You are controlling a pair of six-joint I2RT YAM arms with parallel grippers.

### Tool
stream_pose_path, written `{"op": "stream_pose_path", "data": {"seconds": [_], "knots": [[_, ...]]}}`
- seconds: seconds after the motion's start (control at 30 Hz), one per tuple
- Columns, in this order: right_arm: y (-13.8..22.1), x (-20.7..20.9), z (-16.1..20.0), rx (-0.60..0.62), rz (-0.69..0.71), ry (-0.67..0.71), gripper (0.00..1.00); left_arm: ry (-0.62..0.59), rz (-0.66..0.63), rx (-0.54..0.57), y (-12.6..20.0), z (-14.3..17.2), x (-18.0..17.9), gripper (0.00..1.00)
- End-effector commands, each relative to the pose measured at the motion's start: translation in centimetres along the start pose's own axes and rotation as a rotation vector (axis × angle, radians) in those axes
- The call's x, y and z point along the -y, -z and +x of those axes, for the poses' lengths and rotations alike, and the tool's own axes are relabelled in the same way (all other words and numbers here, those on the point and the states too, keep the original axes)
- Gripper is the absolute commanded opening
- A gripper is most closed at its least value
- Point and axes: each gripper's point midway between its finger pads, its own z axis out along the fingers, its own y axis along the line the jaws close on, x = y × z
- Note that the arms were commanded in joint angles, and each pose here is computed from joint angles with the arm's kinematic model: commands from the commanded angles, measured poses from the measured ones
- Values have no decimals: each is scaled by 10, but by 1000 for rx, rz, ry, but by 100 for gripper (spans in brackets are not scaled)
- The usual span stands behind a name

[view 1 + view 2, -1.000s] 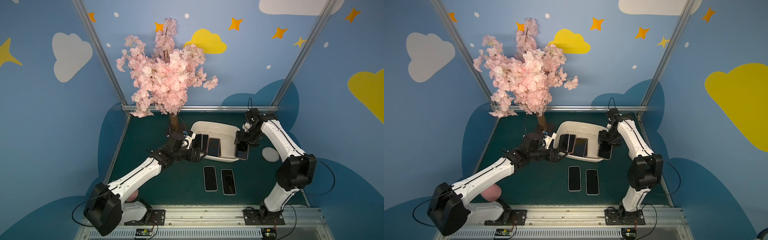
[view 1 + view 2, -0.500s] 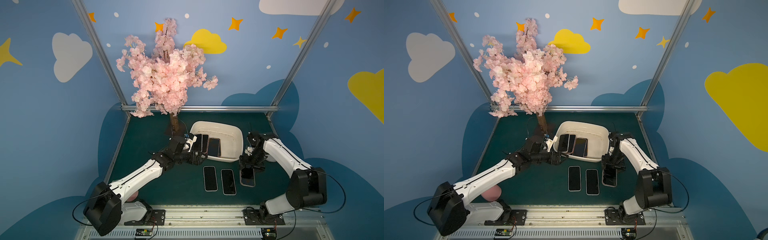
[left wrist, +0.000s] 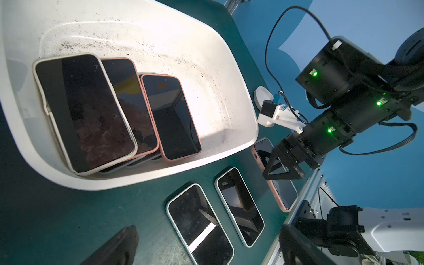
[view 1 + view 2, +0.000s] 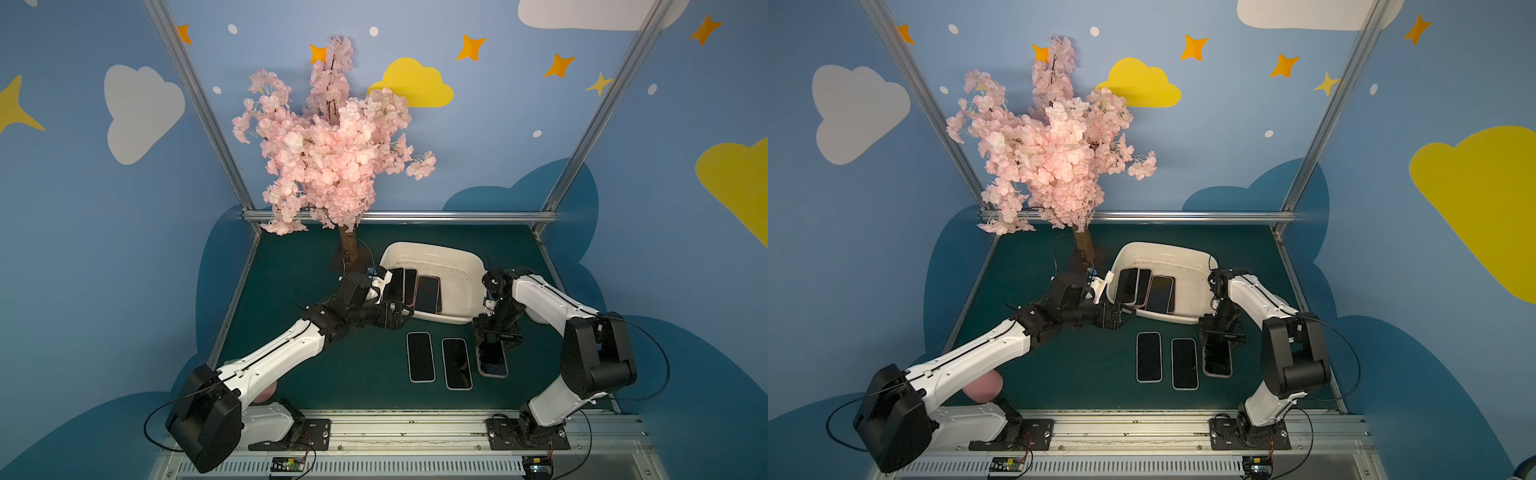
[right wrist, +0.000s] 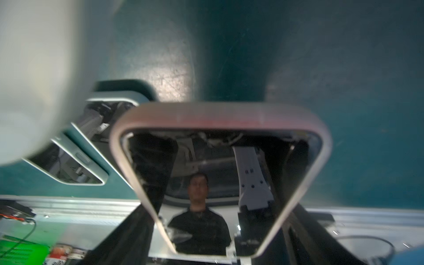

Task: Take the phone out of the storage box
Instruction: Place the phone at the center of the board.

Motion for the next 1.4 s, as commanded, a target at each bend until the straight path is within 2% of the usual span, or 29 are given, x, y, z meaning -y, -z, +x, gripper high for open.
{"op": "stream_pose_path", "data": {"seconds": [0.0, 0.3, 0.47, 0.63, 0.93, 1.17, 1.37], "knots": [[-4, 0, 2, -29, 59, 18, 67, -20, 0, 18, 3, -2, 1, 100], [-26, 3, 5, -94, 179, 33, 68, -55, -25, 14, 11, 3, -3, 100], [-11, 7, -1, -10, 206, 10, 68, -67, -72, 38, 18, 1, -11, 100], [5, 3, 5, 60, 153, -16, 68, -78, -71, 47, 19, -2, -12, 100], [-14, 2, 32, -16, 128, -58, 68, -75, -47, 21, 8, -4, -9, 100], [-30, -7, 38, -63, 147, -31, 68, -69, 4, -3, 3, -1, -1, 100], [-34, -13, 41, -41, 209, -10, 68, -66, -7, 3, 6, -1, -3, 100]]}}
